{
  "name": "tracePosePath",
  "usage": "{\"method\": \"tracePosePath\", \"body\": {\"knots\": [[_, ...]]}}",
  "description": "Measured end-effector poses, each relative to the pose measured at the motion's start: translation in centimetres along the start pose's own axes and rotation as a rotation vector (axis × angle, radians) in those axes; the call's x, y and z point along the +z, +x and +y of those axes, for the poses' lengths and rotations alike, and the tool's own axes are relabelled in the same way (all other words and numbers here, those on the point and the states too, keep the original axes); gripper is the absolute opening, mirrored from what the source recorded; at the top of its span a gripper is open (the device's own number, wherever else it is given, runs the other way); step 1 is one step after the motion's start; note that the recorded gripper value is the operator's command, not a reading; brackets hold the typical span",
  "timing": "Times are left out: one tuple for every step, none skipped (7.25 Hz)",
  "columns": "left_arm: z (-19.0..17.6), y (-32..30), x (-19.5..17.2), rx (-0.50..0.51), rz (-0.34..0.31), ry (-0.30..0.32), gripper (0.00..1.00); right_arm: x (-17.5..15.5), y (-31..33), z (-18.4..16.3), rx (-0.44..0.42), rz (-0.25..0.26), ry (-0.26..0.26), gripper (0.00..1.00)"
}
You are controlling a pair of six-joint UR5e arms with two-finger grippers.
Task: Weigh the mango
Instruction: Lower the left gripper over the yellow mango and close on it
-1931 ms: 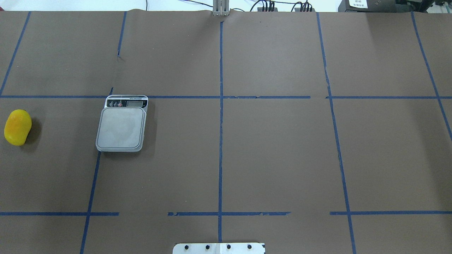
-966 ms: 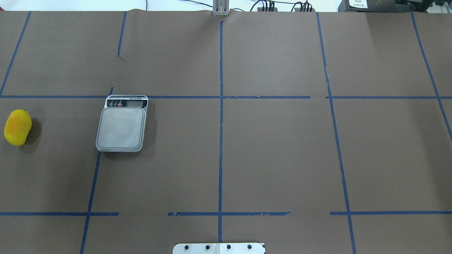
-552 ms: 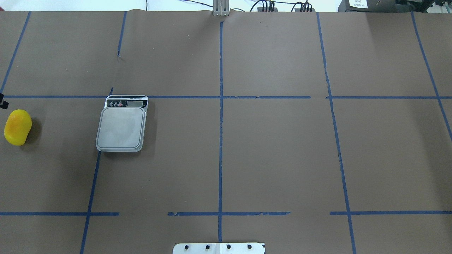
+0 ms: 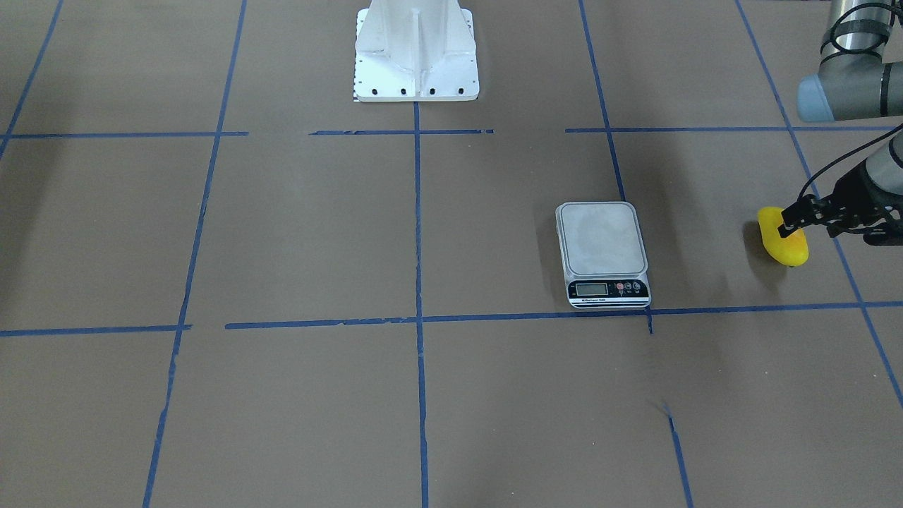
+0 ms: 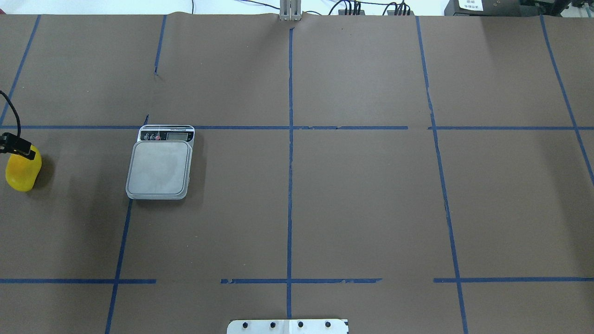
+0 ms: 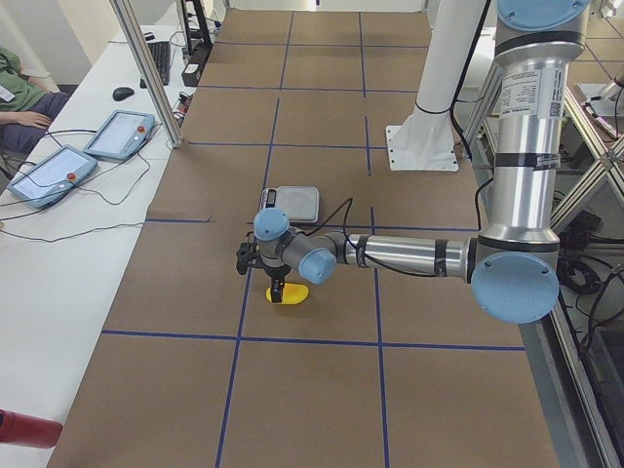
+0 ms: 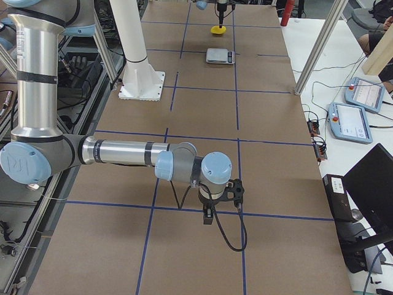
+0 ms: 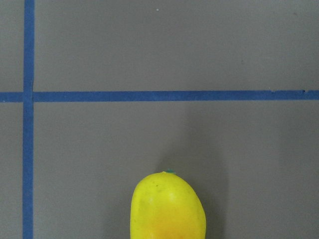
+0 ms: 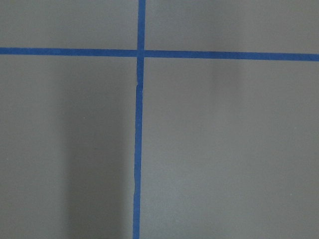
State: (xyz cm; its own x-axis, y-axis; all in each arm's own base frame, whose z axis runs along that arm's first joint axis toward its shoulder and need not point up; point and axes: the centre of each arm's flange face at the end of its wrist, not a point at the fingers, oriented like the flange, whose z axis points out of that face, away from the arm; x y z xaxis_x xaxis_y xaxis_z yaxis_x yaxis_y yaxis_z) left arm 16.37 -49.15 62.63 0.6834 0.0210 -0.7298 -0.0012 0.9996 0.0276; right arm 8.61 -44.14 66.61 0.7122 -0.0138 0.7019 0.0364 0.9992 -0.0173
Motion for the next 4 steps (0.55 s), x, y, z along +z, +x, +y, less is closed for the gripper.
{"method": "tracePosePath", "body": {"knots": [[0.5,0.2,1.0,0.005,-0.004,-0.019,1.00,0.0,0.0,0.0,0.000,0.000,0.000,1.00],[0.9,0.2,1.8,0.008,-0.009,-0.036,1.00,0.0,0.0,0.0,0.000,0.000,0.000,1.00],[1.2,0.2,2.5,0.010,-0.013,-0.050,1.00,0.0,0.0,0.0,0.001,0.000,-0.001,1.00],[1.4,0.1,3.2,0.012,-0.018,-0.065,0.94,0.0,0.0,0.0,0.001,0.000,-0.001,1.00]]}}
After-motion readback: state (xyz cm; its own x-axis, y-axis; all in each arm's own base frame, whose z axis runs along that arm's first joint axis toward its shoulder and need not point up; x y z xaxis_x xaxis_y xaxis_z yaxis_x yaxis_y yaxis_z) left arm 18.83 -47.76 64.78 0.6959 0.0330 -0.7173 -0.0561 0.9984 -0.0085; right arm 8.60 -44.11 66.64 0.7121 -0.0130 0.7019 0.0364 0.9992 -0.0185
